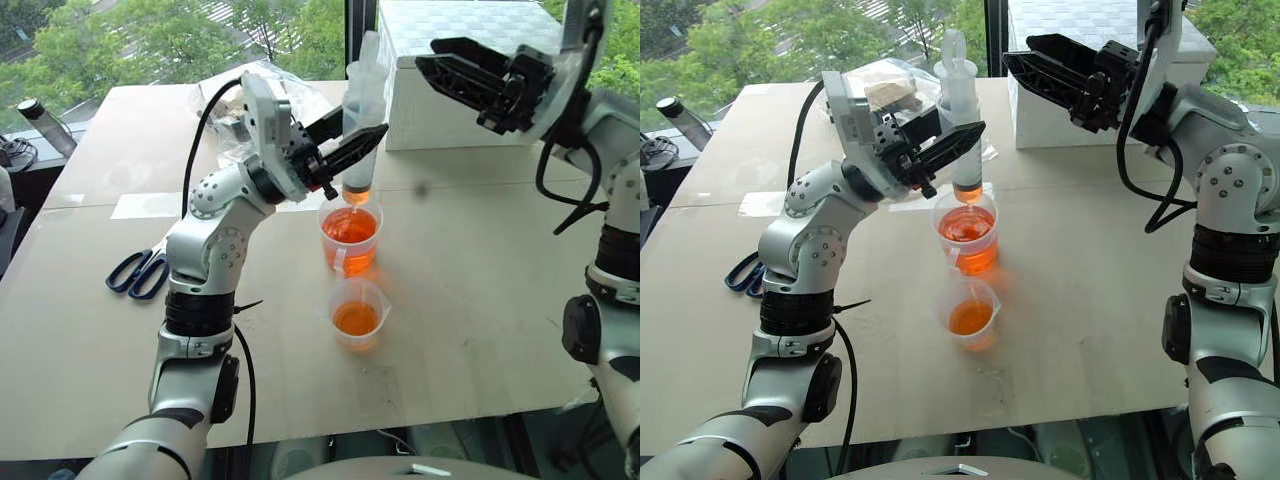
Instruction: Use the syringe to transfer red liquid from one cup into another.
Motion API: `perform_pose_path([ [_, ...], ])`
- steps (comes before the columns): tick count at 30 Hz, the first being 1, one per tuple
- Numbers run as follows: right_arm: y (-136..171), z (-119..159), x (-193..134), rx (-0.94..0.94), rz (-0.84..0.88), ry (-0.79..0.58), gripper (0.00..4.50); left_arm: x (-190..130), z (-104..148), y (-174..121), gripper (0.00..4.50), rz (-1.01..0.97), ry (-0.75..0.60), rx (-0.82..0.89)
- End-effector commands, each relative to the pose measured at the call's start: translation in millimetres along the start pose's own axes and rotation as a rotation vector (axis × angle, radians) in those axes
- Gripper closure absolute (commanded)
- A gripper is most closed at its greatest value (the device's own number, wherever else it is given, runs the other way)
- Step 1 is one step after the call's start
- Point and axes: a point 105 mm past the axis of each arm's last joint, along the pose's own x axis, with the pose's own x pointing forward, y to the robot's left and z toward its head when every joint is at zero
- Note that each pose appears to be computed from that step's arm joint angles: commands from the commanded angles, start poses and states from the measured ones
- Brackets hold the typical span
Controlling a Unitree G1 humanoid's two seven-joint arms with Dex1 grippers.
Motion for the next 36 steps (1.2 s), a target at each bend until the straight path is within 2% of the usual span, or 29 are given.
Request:
perform_pose_path([
  [1,2.2,11.1,-3.6,-0.026,0.006,-0.040,1.67,1.3,17.5,1.6,3.08,-0.007,-0.048,0.031],
  [8,1.8,10.4,-7.7,-0.010,-0.004,-0.049,1.67,4.1,31.1,-6.6,3.08,-0.053,-0.075,0.009],
  [15,1.8,12.1,-19.3,0.007,-0.023,-0.059,1.67,3.2,53.8,-44.4,3.08,-0.202,-0.125,-0.111],
  [21,3.1,11.0,-34.9,0.037,-0.047,-0.071,1.67,-11.0,46.8,-82.2,3.08,-0.370,-0.029,-0.207],
  [28,9.5,10.5,-50.9,0.052,-0.041,-0.042,1.67,-25.0,42.4,-90.8,3.08,-0.397,0.031,-0.252],
  [36,42.3,5.0,-47.7,0.066,0.111,0.030,1.67,-33.3,31.2,-102.2,3.08,-0.411,0.066,-0.293],
])
